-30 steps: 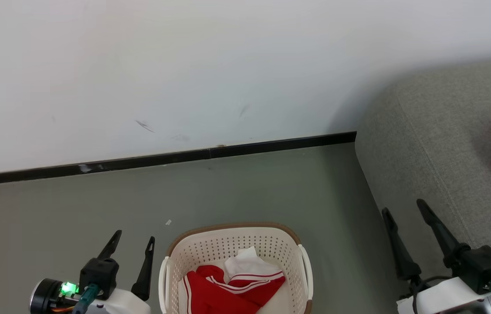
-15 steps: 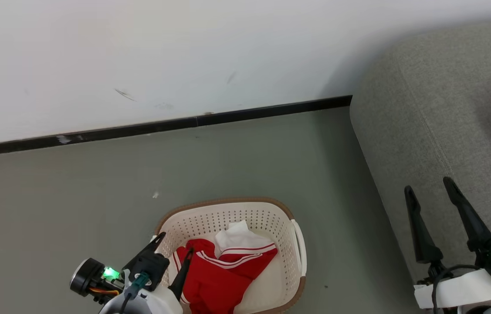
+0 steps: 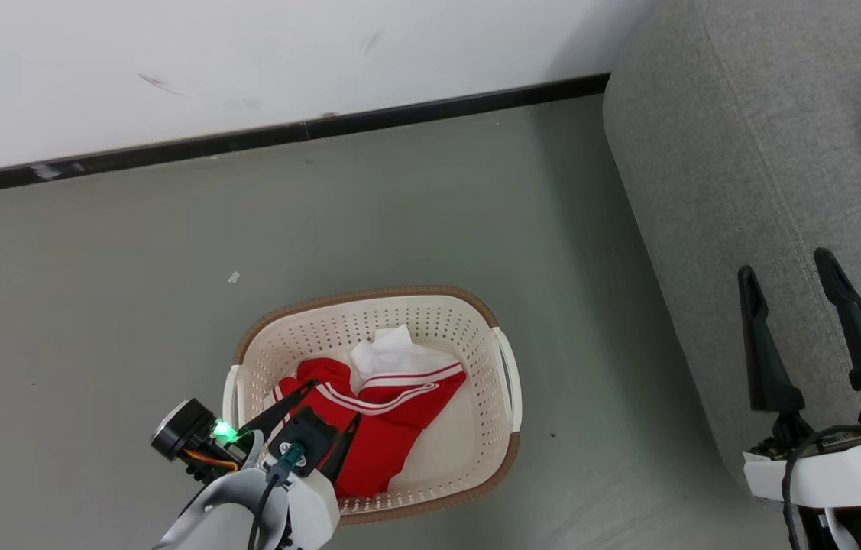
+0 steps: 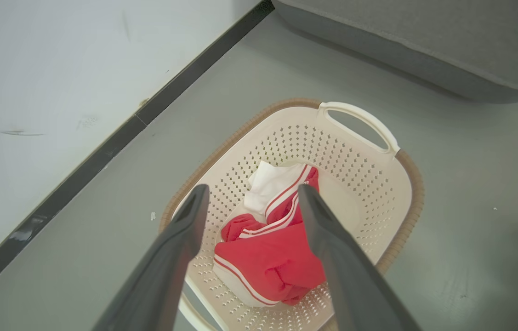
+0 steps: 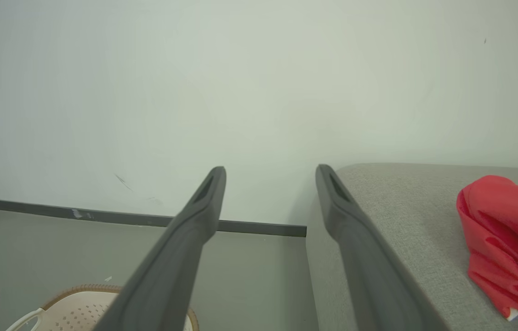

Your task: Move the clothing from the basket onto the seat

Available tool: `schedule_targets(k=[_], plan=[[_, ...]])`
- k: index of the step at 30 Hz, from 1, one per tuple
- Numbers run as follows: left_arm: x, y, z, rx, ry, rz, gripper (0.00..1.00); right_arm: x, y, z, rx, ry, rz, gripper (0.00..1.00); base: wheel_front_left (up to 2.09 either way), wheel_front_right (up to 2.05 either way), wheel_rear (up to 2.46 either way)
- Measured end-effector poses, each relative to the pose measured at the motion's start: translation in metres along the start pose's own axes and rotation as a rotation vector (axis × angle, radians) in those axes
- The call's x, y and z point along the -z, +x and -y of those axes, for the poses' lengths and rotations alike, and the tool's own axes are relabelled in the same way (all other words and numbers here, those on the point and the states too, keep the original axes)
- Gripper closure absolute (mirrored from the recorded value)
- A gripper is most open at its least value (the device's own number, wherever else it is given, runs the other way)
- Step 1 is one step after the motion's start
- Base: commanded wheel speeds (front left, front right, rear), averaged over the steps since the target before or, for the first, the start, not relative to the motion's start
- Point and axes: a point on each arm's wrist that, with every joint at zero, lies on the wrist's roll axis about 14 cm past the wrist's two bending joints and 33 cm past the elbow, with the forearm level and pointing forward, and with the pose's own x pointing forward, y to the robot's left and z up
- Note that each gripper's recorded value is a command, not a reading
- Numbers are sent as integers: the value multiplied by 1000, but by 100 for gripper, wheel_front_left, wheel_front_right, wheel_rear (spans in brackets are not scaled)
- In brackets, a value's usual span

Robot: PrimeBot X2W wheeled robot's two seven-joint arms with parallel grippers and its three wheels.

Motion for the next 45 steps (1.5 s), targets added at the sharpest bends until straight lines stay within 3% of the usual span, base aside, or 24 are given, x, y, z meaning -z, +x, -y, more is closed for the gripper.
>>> schedule_targets(k=[30,45], plan=[[90,85,43,320,193,-192,0,56,48,22,63,-15,-68,0,0,0,0],[149,104,37,376,287,-337,0,71,63,31,80,-27,-71,0,0,0,0]])
